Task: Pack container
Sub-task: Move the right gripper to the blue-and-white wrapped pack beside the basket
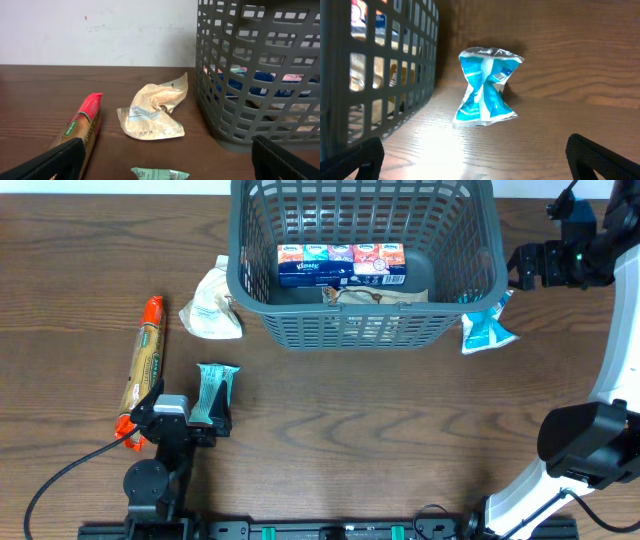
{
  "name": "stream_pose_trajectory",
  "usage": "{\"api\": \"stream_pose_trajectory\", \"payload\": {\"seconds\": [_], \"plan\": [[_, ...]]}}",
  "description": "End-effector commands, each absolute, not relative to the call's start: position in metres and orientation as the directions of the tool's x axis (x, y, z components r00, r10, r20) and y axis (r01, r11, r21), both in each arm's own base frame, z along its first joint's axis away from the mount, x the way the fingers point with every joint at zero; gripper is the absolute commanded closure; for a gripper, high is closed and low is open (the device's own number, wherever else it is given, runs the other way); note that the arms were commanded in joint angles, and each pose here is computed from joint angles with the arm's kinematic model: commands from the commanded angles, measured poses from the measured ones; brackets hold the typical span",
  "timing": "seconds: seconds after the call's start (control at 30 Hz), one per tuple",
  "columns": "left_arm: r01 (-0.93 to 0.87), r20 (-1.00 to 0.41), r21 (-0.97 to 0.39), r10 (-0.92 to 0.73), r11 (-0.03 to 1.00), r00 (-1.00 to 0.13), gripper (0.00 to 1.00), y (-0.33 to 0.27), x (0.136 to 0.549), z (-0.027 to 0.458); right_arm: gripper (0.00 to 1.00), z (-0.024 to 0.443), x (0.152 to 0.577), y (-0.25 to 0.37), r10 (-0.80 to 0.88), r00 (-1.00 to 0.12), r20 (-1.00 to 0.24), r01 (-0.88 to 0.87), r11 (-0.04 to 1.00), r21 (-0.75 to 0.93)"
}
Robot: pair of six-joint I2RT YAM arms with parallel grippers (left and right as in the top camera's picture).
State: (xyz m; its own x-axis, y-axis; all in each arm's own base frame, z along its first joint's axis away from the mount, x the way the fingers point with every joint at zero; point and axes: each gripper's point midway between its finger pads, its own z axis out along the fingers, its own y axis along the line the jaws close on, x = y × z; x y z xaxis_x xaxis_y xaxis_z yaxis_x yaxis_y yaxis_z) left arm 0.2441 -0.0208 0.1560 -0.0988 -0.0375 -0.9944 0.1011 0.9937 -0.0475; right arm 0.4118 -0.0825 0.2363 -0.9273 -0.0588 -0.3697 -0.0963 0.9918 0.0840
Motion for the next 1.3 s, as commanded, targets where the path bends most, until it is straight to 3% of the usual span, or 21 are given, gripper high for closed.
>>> {"api": "stream_pose_trajectory", "payload": {"seconds": [0.0,0.73,0.87,1.27], "plan": [[0.126,-0.989,-0.059,-0.040,0.990,-0.146,0.01,-0.026,0.243,0.140,0.01,0.229,0.409,-0.083,-0.090,-0.927,-0.365,-0.134,0.986,0.097],[0.126,-0.989,-0.059,-0.040,0.990,-0.146,0.01,-0.026,0.243,0.140,0.01,0.121,0.402,-0.083,-0.056,-0.961,-0.272,-0.105,0.980,0.171],[0.126,-0.989,-0.059,-0.040,0.990,-0.146,0.01,-0.026,0.243,0.140,0.01,0.104,0.399,-0.100,0.052,-0.971,-0.235,0.029,0.994,0.101],[0.126,-0.989,-0.059,-0.040,0.990,-0.146,0.01,-0.026,0.243,0.140,0.01,0.102,0.409,-0.110,0.120,-0.956,-0.266,0.110,0.993,0.052]]}}
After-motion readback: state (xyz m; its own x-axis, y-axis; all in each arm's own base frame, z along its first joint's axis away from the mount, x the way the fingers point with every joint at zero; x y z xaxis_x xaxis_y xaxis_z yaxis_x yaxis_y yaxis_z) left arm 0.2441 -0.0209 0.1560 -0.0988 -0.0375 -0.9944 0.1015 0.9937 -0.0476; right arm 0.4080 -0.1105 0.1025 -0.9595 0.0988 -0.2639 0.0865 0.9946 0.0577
